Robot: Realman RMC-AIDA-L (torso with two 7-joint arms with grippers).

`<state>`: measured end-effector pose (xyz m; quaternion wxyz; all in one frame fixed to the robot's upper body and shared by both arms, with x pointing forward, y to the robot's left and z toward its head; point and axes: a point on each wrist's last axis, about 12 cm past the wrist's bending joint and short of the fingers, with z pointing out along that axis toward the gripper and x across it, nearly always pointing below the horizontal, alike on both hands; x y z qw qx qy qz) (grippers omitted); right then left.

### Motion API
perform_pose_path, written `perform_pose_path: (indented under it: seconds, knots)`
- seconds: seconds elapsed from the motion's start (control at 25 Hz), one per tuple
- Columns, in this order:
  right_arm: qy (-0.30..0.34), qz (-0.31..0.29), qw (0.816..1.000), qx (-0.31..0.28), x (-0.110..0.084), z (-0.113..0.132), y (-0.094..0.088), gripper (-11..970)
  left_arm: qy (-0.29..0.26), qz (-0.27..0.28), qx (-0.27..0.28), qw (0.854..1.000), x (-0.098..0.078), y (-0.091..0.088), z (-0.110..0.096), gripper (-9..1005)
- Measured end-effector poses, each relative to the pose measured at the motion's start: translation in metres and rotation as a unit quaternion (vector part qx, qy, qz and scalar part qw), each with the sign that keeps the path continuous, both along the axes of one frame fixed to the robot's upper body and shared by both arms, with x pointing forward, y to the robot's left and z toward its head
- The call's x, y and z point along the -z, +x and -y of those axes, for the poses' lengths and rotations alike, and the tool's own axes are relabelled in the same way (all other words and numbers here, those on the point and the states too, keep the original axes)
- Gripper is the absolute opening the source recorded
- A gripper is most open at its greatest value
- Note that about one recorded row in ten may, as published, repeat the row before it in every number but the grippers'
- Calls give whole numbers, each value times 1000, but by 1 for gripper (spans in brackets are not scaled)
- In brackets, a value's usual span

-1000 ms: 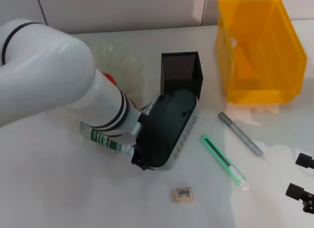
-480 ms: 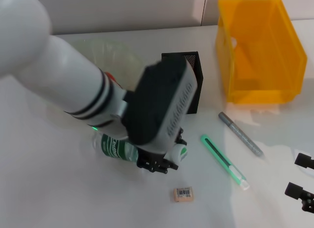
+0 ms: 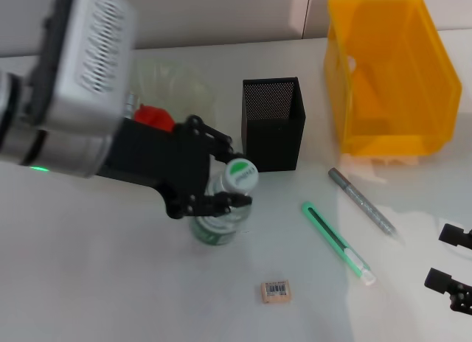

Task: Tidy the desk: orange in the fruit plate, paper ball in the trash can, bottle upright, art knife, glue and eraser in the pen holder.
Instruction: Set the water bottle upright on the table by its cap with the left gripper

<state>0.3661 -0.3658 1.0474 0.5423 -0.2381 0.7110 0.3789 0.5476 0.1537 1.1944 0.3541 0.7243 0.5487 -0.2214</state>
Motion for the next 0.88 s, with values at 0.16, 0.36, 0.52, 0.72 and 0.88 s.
perform_pose_path:
  seconds: [0.16,0.36,0.52,0.72,0.88]
  knots:
    - [5,1,1000,-5,-1,-2,4,848,-85,-36,-56,994,-5,-4,-38,459]
    - [6,3,1000,-13,-2,-4,8,848,-137,-71,-104,982,4,-15,-71,465]
    - [10,5,1000,-18,-3,-6,11,847,-170,-87,-130,973,9,-23,-88,469]
    - [12,8,1000,-23,-3,-8,16,847,-193,-100,-176,960,18,-33,-111,474]
    - [14,7,1000,-24,-3,-10,17,846,-205,-110,-199,952,24,-31,-121,479]
